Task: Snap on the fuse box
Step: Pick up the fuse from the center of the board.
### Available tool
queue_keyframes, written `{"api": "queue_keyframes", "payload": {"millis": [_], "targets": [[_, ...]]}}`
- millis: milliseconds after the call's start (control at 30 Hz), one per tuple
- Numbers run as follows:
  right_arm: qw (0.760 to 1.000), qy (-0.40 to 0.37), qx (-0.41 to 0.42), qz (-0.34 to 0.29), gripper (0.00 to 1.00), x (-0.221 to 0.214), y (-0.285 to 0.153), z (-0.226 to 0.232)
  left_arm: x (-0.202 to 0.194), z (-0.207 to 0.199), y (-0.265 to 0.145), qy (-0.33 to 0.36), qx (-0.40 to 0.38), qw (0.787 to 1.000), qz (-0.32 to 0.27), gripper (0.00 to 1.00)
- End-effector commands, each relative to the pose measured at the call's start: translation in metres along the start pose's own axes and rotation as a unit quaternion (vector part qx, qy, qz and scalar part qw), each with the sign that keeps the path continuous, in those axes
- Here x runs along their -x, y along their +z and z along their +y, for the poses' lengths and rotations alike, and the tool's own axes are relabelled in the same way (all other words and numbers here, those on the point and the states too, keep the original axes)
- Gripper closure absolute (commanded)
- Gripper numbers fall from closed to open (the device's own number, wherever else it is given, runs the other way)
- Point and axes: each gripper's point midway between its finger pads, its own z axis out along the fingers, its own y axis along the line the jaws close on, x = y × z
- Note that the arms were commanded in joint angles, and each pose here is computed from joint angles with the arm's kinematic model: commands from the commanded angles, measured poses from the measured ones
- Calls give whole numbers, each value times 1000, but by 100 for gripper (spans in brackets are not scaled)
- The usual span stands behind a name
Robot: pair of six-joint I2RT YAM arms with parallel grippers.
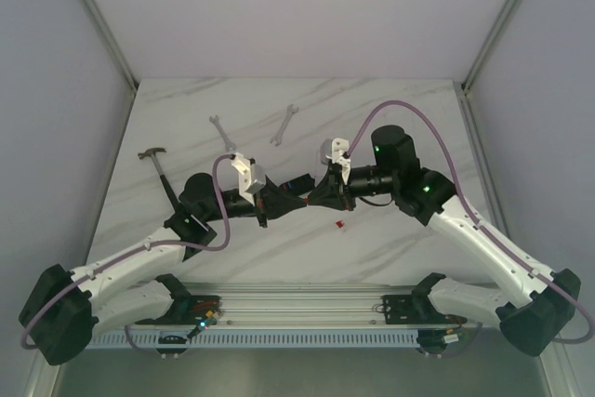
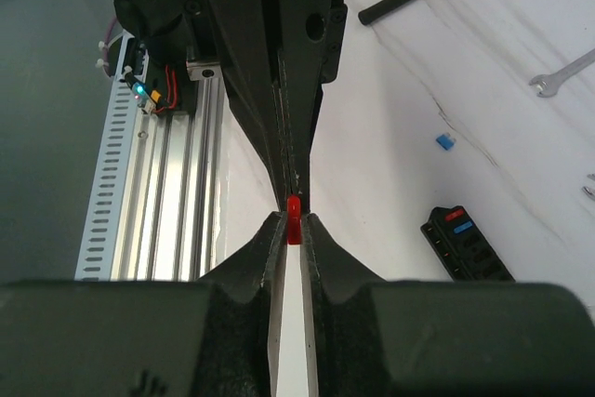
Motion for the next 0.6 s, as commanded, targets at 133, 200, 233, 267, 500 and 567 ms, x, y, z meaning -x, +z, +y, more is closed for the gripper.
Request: {"api": "queue_keyframes", "payload": {"millis": [133,200,233,267,500,567], "targets": [[1000,-3,17,-10,88,12,1,1,14,-5,6,27,-21,999,-13,100],[1000,-2,17,-9,91,12,1,1,14,-5,7,26,-21,999,-12,100],[1000,0,17,-8,93,11,1,1,14,-4,7,27,-21,999,-12,100],[1000,1,16,-7,95,10,1,0,14,-4,7,26,-20,999,-12,100],[999,17,-27,11,100,1,1,-15,8,7,7,23,10,1000,-8,83],[998,30,-59,21,100,-4,-2,-26,2,16,6,19,35,999,0,72]]}}
